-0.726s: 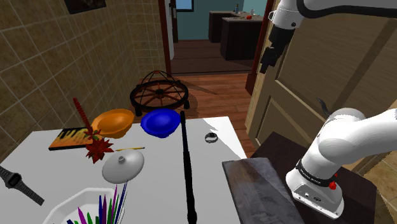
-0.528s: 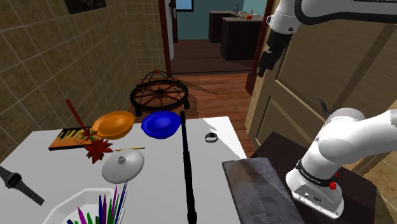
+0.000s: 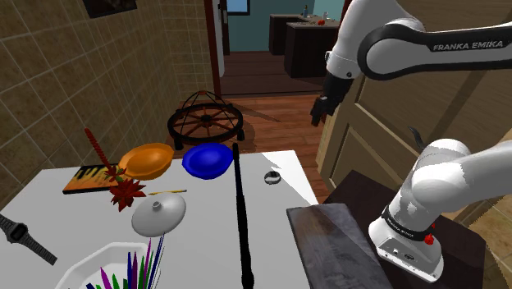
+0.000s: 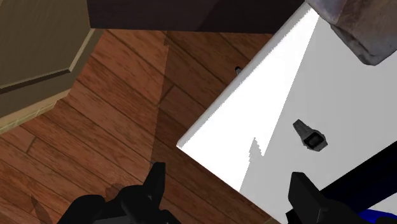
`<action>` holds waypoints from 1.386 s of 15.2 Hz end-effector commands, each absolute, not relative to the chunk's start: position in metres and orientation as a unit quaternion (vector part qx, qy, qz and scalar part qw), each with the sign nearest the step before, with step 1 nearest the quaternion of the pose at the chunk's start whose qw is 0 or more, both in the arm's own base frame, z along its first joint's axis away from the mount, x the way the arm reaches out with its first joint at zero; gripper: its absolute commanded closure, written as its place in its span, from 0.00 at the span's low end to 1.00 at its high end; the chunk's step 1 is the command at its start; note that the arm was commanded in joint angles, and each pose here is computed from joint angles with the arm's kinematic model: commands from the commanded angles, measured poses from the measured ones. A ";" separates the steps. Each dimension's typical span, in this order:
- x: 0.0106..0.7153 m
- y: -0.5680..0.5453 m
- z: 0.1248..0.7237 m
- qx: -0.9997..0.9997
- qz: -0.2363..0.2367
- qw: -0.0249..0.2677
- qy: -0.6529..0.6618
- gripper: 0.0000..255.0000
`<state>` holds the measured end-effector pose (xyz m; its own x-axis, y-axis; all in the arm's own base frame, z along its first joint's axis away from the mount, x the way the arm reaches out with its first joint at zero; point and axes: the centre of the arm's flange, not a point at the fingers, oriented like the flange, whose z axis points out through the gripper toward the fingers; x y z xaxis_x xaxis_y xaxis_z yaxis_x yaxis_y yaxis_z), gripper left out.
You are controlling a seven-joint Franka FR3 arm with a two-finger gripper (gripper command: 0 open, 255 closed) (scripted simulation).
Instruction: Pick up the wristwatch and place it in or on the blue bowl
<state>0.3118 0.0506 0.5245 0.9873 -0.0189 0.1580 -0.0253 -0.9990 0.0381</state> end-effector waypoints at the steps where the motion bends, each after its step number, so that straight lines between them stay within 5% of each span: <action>1: 0.314 0.067 0.502 0.996 0.085 0.021 -0.019 0.00; 21: 0.361 0.209 0.318 0.988 0.128 0.028 -0.080 0.00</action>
<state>0.3609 0.2070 0.3237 0.9548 -0.1496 0.2568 -0.1643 -0.9857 0.0366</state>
